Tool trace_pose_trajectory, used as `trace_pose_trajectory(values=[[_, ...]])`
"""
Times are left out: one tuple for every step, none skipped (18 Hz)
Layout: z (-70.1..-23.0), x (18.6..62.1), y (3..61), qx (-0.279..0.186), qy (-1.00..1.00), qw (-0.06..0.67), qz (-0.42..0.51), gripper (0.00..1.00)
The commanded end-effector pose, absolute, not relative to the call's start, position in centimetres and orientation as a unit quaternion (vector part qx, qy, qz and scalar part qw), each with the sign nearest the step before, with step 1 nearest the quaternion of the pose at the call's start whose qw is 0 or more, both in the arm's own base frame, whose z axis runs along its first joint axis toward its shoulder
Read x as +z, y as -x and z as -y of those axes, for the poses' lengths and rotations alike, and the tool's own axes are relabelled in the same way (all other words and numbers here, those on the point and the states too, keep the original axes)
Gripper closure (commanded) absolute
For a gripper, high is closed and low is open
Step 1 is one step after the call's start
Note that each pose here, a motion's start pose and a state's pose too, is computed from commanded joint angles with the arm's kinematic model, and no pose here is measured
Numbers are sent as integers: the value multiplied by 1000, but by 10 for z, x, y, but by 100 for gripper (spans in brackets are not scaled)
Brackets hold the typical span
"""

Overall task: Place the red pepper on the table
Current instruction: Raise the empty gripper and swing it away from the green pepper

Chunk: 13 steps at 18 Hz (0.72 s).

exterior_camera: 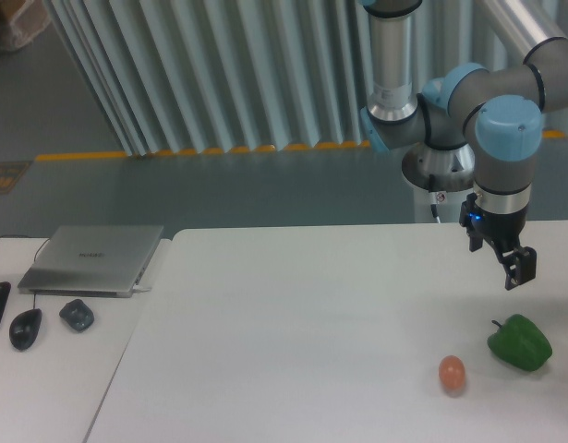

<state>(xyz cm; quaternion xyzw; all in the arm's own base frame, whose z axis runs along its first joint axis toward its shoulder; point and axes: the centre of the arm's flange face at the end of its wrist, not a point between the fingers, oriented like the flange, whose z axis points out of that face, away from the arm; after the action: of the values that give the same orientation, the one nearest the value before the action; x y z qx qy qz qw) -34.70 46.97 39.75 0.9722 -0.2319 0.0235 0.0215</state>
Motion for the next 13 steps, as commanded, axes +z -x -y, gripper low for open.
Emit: trace_pose_trajectory(values=[[-470,396,347,22,-972,23,232,0],[-471,396,348,22,-972,22,232,0],[-473,396,348,18,-973,18,231,0],[-473,398,349,16,-974,13,227,0],[-473,397,349,14,-975,14,223,0],[-473,394,348,15,-975,16,223,0],[-474,393,348,12,-975,14,222,0],[-474,389,348,8,-975,11,222,0],[-473,382,348,3,-975,8,224,0],[-470,373,345,-6,-975,5,224,0],[-469,369,346,-14,-975,3,222,0],[-469,369,348,-22,-976,0,217,0],[-466,369,353,-24,-978,-2,208,0]])
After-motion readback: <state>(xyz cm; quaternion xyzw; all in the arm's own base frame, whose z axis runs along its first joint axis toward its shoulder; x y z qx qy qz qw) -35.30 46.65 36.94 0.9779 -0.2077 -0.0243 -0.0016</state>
